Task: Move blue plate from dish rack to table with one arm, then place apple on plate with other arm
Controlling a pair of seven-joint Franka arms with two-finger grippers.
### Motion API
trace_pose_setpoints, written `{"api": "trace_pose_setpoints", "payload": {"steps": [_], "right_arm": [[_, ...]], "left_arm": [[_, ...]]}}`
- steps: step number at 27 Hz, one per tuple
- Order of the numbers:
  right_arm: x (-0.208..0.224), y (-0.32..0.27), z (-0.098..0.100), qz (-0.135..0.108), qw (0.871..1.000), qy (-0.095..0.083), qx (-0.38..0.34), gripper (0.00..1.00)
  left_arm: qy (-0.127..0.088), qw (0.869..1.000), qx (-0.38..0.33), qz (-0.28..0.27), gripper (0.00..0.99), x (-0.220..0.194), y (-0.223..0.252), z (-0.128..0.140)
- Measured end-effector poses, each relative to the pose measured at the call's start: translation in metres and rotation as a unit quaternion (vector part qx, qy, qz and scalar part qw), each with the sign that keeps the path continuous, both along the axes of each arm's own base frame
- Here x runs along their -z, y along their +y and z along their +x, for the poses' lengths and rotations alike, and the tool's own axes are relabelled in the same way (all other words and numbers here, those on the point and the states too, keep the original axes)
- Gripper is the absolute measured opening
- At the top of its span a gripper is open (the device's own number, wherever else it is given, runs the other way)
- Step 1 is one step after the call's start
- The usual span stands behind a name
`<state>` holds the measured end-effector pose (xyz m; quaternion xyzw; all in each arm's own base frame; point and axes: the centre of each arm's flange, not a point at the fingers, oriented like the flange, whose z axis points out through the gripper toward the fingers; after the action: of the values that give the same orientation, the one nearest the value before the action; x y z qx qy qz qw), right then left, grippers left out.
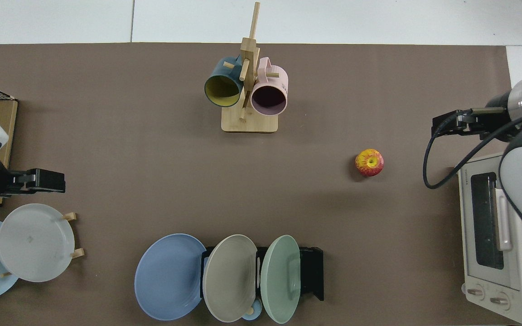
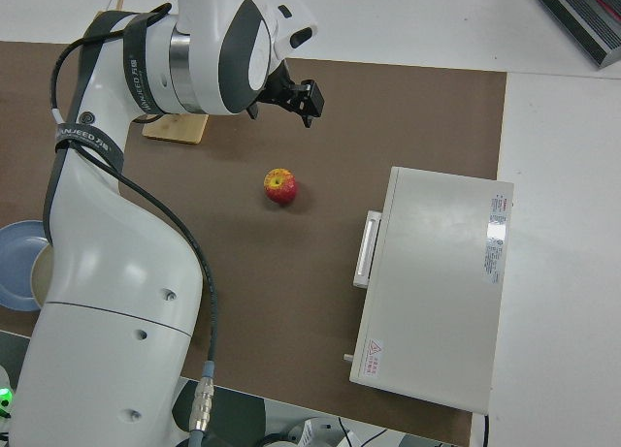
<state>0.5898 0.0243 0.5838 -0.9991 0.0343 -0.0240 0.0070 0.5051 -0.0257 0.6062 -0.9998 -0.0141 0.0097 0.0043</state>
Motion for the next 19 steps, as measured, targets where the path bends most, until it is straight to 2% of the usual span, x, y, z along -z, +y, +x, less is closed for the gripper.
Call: {"api": "trace_pose_setpoints", "payload": {"steps": [19], "right_arm": [[0.010,0.009,0.001,0.001,1.000,-0.001,-0.008,1.00]], "left_arm": [[0.003,1.000,0.011,0.001,0.991,0.003,-0.012,0.000]]}}
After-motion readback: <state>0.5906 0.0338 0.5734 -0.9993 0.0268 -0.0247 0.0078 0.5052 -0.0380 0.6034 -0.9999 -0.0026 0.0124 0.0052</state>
